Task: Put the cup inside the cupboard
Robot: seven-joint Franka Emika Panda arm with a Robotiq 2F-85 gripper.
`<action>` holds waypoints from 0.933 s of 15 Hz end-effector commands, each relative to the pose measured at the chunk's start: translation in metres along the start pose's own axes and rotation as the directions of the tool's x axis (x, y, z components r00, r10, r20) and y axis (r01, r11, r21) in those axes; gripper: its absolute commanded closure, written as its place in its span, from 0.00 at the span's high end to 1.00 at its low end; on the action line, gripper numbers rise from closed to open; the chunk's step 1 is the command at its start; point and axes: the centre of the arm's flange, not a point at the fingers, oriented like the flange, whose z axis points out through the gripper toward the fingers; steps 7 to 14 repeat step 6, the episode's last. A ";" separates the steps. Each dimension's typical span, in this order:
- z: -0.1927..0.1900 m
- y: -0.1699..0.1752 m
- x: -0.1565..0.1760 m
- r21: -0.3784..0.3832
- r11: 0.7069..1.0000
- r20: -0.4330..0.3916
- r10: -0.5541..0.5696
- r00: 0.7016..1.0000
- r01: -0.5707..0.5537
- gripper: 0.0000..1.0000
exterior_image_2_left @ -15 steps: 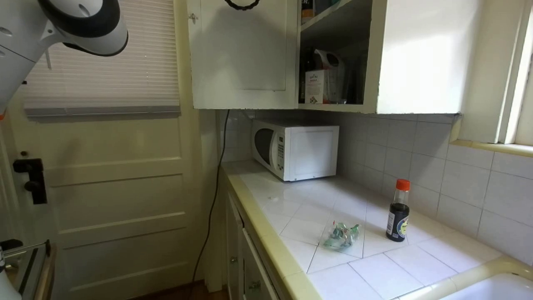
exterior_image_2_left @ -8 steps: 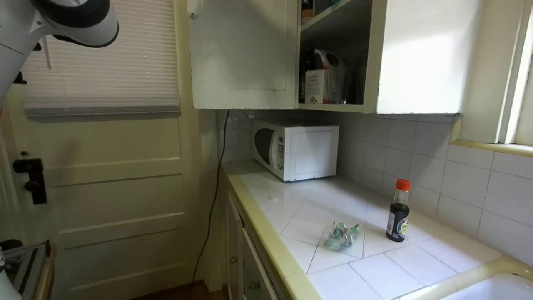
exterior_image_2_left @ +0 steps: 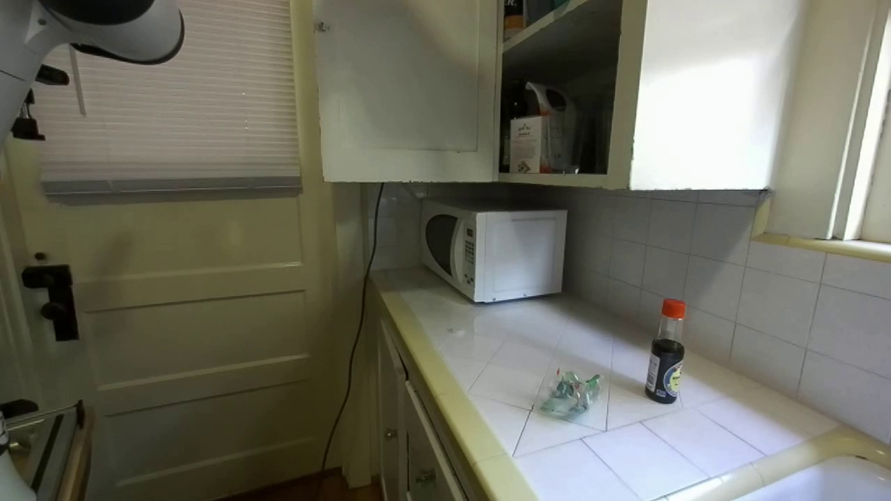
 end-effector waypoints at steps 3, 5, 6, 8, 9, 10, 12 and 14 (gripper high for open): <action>0.002 -0.024 -0.072 0.068 0.998 -0.055 0.005 0.998 -0.001 1.00; -0.009 -0.011 0.004 0.051 0.999 -0.041 -0.006 0.999 0.008 1.00; -0.011 -0.013 0.006 0.057 0.998 -0.059 -0.006 0.998 0.010 1.00; -0.011 -0.013 0.006 0.057 0.998 -0.059 -0.006 0.998 0.010 1.00; -0.011 -0.013 0.006 0.057 0.998 -0.059 -0.006 0.998 0.010 1.00; -0.011 -0.013 0.006 0.057 0.998 -0.059 -0.006 0.998 0.010 1.00; -0.011 -0.013 0.006 0.057 0.998 -0.059 -0.006 0.998 0.010 1.00; -0.011 -0.013 0.006 0.057 0.998 -0.059 -0.006 0.998 0.010 1.00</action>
